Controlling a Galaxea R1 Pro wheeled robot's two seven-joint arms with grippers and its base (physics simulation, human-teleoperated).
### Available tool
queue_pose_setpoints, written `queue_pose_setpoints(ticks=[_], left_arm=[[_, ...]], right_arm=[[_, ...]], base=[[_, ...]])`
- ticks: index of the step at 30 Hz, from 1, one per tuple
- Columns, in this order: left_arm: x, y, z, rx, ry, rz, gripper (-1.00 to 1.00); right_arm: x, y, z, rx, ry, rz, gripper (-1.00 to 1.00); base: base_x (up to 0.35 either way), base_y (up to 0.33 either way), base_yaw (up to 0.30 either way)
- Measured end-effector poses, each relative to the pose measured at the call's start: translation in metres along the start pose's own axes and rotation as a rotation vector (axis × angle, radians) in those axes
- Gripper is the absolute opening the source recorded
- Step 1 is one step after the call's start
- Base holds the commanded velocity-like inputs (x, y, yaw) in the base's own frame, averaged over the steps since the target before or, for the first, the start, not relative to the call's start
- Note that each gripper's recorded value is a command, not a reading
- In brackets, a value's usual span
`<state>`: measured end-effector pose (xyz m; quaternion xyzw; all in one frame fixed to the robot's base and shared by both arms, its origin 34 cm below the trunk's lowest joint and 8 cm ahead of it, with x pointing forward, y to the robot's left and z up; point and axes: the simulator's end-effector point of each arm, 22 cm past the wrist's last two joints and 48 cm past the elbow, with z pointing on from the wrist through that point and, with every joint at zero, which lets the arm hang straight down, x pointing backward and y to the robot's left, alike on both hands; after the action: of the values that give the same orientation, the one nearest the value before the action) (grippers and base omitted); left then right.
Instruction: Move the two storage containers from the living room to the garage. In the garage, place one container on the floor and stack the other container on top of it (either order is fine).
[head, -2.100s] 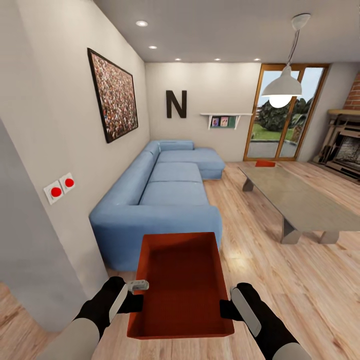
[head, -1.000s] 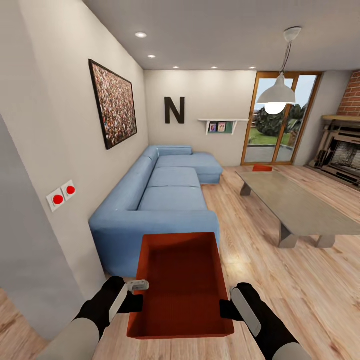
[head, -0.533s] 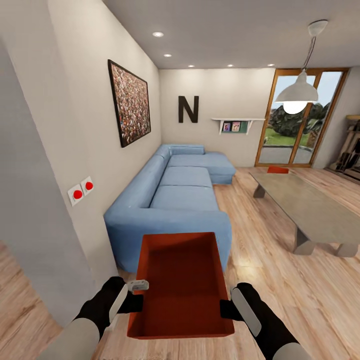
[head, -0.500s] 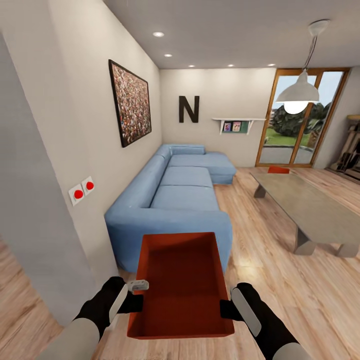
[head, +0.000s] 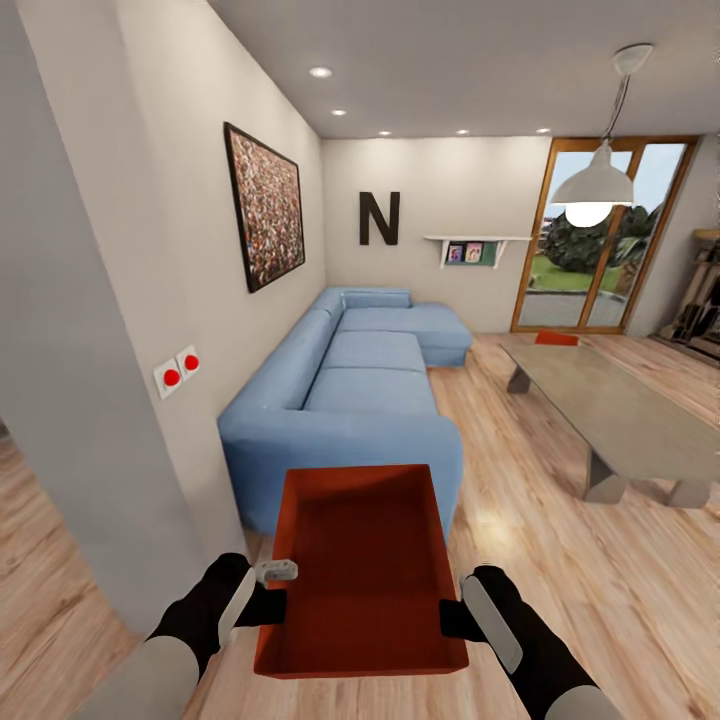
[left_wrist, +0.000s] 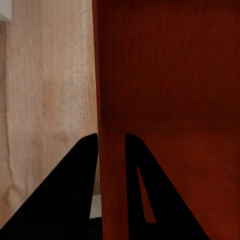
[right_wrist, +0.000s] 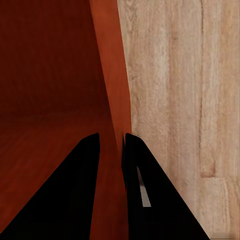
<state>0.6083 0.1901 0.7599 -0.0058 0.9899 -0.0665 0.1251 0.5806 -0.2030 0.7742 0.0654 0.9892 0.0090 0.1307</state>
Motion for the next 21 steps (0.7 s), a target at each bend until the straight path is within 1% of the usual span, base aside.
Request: queue_pose_setpoints(ticks=[6,10,14,21], left_arm=[[-0.0003,0.0,-0.0001,0.0,0.0,0.0,-1.0],[0.0001,0.0,-0.0004,-0.001,-0.001,0.0,-1.0],[0.0,0.0,-0.0006,0.0,-0.001,0.0,-1.0],[0.0001,0.0002,-0.0006,0.0,-0.001,0.0,-1.0]], right_arm=[[-0.0001,0.0001,0.0,0.0,0.0,0.0,-1.0],[0.0001,0.0,-0.0003,0.0,-0.001,0.001,-1.0],[0.0001,0.0001,-0.0005,0.0,-0.001,0.0,-1.0],[0.0001,0.0003,-0.0005,0.0,-0.001,-0.001,-1.0]], base=[[-0.327,0.0,0.0],[-0.14,0.0,0.052],[-0.027,0.0,0.21],[-0.003,0.0,0.274]])
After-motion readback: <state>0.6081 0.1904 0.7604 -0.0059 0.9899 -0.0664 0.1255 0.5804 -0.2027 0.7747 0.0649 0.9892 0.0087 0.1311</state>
